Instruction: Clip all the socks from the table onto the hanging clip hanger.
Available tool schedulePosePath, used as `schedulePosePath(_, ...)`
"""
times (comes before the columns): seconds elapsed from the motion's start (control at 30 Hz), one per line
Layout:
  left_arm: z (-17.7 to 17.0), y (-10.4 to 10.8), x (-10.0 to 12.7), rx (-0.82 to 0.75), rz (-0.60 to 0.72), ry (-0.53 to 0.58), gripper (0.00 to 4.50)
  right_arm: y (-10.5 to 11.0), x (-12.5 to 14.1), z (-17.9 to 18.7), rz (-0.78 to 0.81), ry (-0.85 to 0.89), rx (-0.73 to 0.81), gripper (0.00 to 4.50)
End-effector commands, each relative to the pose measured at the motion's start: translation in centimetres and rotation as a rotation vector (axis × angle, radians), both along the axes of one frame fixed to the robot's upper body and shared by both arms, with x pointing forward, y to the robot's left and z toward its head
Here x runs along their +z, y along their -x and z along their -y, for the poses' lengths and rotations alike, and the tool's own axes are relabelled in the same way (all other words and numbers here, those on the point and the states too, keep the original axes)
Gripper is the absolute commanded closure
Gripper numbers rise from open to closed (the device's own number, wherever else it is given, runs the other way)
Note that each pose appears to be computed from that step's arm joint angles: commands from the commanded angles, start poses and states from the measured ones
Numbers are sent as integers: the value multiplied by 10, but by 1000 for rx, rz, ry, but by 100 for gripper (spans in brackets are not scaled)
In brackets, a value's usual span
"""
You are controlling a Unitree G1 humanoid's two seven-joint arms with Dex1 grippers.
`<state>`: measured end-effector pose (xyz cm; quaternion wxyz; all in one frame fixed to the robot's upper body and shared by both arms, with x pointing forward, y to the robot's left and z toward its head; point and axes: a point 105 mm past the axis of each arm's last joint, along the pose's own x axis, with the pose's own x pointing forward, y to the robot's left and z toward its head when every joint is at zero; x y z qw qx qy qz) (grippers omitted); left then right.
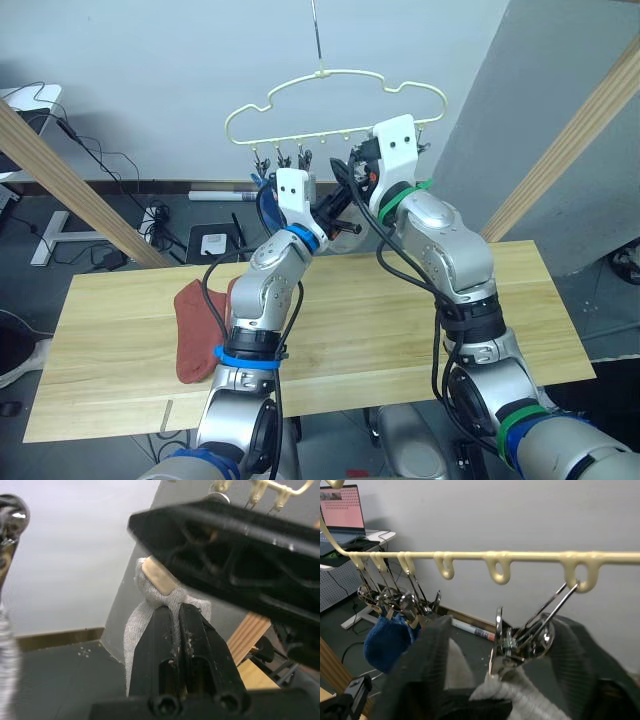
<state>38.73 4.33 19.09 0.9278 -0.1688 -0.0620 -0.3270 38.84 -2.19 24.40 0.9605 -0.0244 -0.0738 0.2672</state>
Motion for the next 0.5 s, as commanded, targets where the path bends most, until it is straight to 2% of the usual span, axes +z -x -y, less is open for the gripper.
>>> schedulePosePath(0.03,0,5,8,4,73,-45,349,15,19,-2,73,-18,34,159)
schedulePosePath(0.2,0,8,6,-9,111,-105,198,26,18,2,81,8,47,159)
schedulePosePath(0.33,-2,10,6,-14,120,-120,198,39,18,4,99,39,73,159)
schedulePosePath(0.5,-7,20,6,-78,206,-244,198,57,18,8,151,67,84,159)
